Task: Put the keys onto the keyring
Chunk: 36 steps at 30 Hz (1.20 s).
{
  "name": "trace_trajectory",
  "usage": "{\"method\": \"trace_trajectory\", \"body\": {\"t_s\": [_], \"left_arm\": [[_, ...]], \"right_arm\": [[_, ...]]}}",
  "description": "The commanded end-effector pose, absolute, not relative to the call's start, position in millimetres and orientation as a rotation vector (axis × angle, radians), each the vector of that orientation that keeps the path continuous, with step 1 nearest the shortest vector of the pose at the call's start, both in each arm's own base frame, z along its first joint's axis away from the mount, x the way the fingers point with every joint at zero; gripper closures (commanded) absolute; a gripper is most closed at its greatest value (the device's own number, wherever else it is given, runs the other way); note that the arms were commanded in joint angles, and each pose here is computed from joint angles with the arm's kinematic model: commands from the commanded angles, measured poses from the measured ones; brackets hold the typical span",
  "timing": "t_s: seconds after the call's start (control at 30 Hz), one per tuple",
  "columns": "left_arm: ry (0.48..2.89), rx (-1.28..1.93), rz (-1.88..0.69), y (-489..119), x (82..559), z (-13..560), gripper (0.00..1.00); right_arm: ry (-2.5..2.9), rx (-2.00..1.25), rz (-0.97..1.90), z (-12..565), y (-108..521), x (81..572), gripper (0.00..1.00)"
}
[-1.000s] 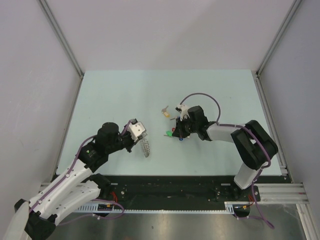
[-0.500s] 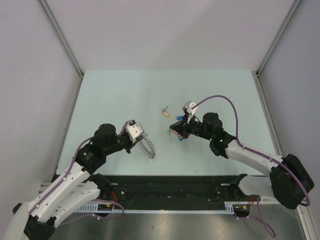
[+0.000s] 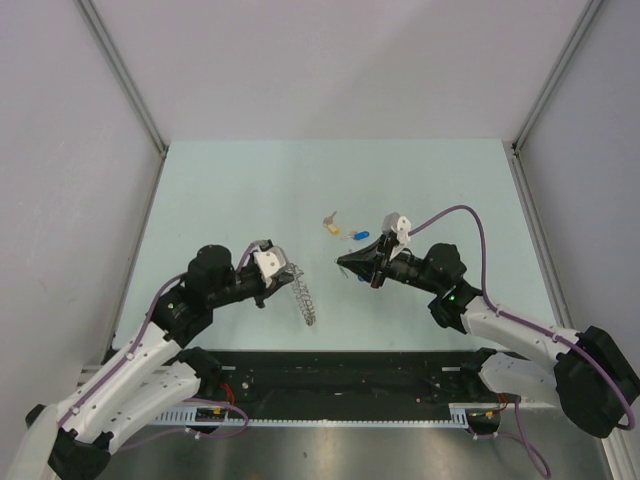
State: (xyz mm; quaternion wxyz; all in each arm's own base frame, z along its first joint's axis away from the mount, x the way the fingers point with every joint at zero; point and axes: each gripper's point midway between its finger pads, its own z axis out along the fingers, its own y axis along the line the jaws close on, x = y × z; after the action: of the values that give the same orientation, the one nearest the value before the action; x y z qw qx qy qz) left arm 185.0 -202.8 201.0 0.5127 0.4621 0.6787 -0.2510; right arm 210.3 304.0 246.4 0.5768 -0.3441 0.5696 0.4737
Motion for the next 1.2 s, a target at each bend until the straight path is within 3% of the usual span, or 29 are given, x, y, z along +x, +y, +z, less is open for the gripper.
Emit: {"method": "trace_trajectory", "body": {"t_s": [0.0, 0.5, 0.9, 1.17], "left_arm": [[1.531, 1.060, -0.619, -208, 189, 240, 1.00], [1.602, 0.871, -0.395, -172, 215, 238, 0.99], [1.599, 0.816, -0.357, -163, 217, 242, 1.00], [1.591, 0.815, -0.360, -163, 216, 243, 1.00]], "right_arm": [[1.329, -0.783, 1.119, 250, 303, 210, 1.00], [2.029, -0.588, 0.796, 133, 247, 222, 1.00], [1.940, -0.652, 0.764, 149, 286, 267, 1.00], [2.139, -0.740, 0.707, 83, 284, 254, 1.00]]}}
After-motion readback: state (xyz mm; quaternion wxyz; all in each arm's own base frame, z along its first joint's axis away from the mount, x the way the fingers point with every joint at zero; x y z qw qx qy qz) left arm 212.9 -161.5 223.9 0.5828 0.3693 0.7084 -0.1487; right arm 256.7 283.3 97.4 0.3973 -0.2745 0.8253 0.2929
